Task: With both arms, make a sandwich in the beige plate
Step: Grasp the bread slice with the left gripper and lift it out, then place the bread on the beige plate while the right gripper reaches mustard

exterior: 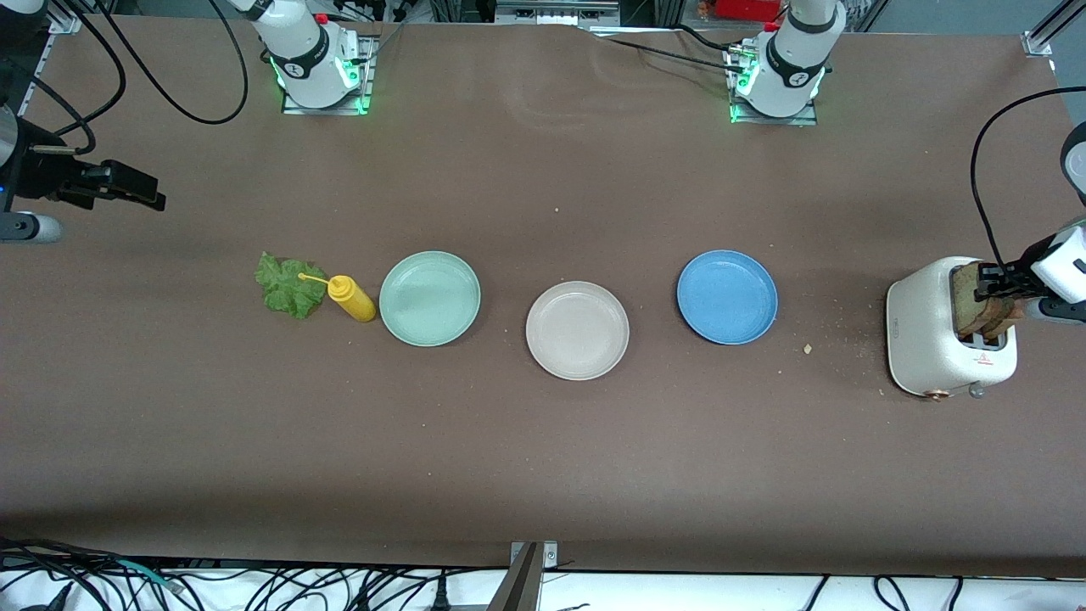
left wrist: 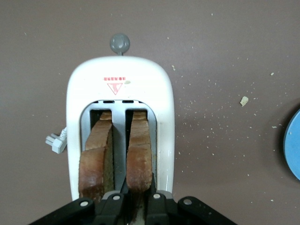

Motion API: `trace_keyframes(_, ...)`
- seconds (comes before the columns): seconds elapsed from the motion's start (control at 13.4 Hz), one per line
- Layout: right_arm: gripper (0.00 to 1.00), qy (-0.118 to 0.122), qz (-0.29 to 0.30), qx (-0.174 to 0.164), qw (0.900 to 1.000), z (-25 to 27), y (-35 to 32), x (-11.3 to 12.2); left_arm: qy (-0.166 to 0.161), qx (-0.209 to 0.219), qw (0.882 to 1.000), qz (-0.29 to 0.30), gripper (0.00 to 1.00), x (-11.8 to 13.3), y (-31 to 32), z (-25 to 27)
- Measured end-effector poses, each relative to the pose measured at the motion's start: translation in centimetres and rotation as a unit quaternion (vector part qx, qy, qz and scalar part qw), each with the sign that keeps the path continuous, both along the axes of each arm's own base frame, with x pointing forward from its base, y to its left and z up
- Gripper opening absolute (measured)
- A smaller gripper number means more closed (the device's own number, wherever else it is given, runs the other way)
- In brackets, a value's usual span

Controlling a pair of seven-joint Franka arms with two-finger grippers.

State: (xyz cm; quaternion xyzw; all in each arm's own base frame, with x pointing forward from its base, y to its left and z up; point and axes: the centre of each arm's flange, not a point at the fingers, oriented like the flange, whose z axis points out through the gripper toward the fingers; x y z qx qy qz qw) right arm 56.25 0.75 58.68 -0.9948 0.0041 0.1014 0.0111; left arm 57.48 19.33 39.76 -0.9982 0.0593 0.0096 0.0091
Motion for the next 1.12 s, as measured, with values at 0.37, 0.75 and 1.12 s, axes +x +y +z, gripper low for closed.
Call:
trace_keyframes(0.37,1.0,0.029,0.009,0.002,1.0,-1.9,0.3,0.4,0.007,-0.003,1.0,-0.009,0.09,1.4,-0.7,5.8)
trace_keyframes(0.75,1.0,0.03,0.044,0.012,0.999,-5.2,-0.4,2.6,0.037,-0.016,0.997,-0.067,0.09,2.8,-7.8,8.8)
trace_keyframes(1.12,1.0,0.017,0.106,0.028,0.994,-6.0,-1.1,3.3,0.069,-0.112,0.985,-0.112,0.09,3.6,-18.8,6.5)
